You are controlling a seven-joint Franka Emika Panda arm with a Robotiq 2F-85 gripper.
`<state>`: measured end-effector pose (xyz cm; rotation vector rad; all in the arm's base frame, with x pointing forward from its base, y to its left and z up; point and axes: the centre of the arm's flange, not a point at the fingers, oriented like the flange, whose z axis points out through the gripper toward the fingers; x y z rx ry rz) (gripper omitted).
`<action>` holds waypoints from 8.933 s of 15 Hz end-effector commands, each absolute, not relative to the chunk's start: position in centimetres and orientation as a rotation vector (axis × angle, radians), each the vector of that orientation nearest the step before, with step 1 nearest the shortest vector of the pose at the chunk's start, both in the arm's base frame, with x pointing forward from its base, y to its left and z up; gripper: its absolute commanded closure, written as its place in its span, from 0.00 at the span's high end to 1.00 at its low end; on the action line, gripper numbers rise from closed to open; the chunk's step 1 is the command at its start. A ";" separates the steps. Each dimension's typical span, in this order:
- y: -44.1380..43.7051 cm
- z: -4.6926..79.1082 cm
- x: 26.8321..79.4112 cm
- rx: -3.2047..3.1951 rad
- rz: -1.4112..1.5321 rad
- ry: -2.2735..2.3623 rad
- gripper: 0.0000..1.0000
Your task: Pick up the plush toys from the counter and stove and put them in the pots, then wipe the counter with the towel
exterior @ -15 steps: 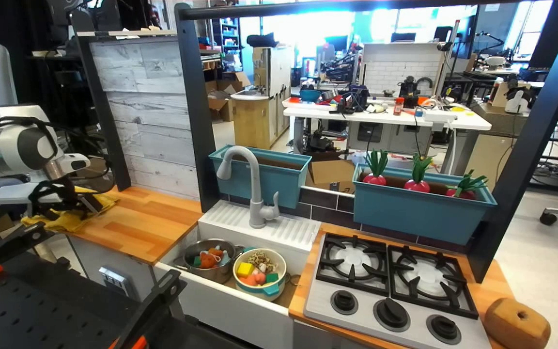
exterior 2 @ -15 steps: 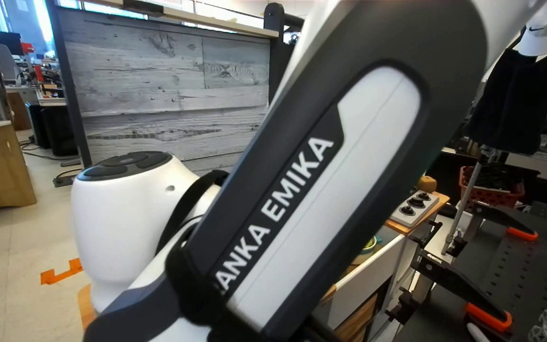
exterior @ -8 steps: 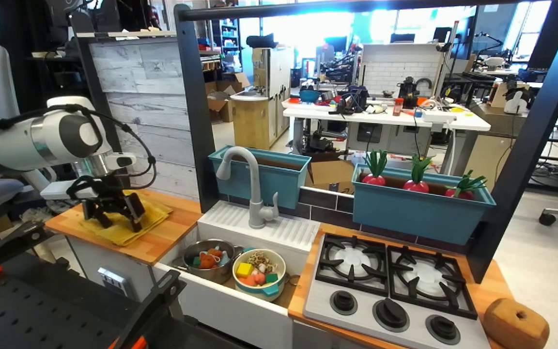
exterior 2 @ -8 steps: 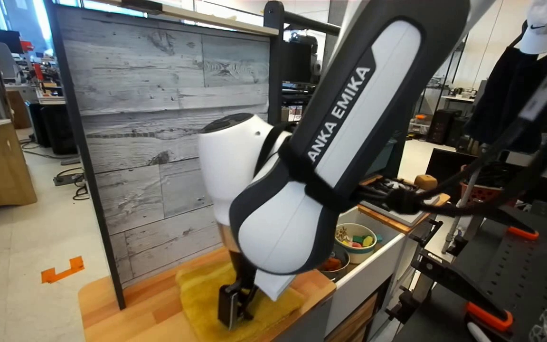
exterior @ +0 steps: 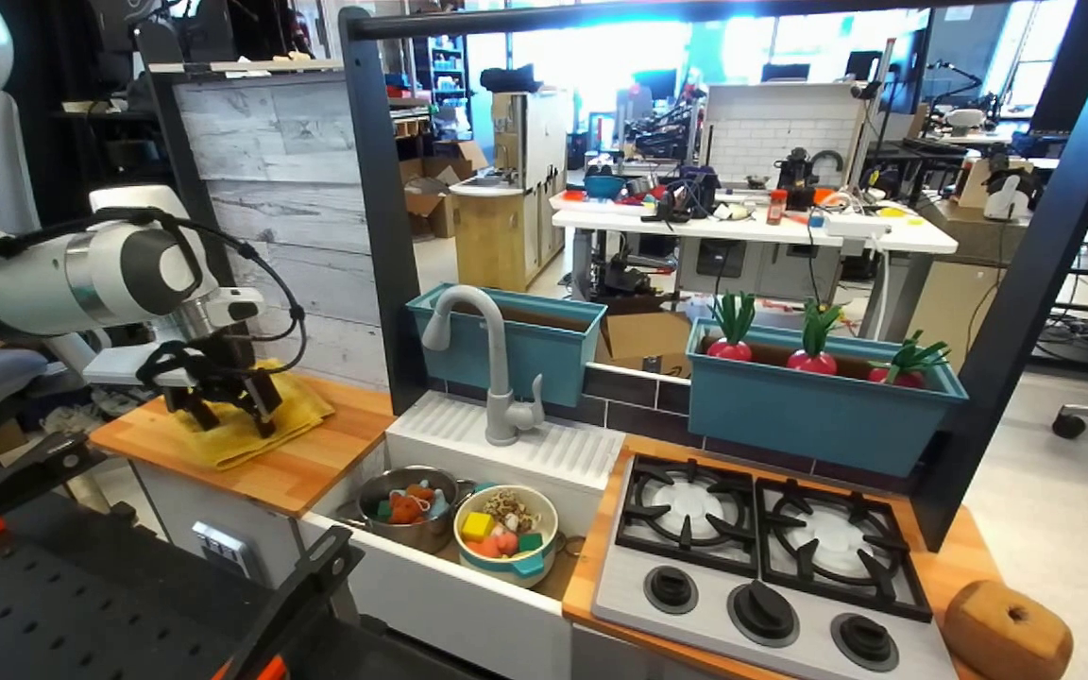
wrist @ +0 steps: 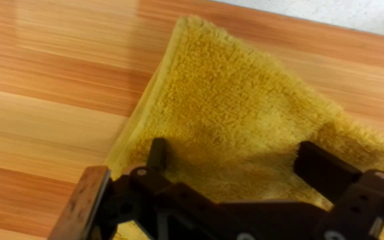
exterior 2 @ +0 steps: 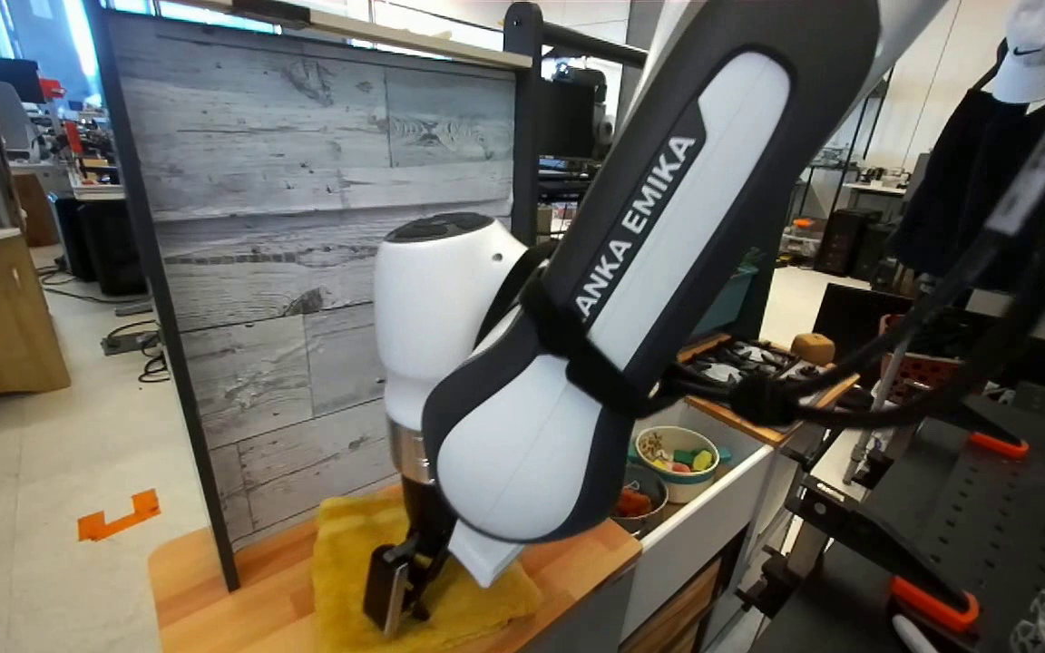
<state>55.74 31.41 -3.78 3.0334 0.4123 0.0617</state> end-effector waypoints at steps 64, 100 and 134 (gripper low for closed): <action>39.3 -5.9 53.3 3.079 -0.140 0.578 1.00; 30.9 -5.7 55.2 3.077 0.066 0.375 1.00; 26.9 -0.9 56.1 3.275 -0.034 -0.126 1.00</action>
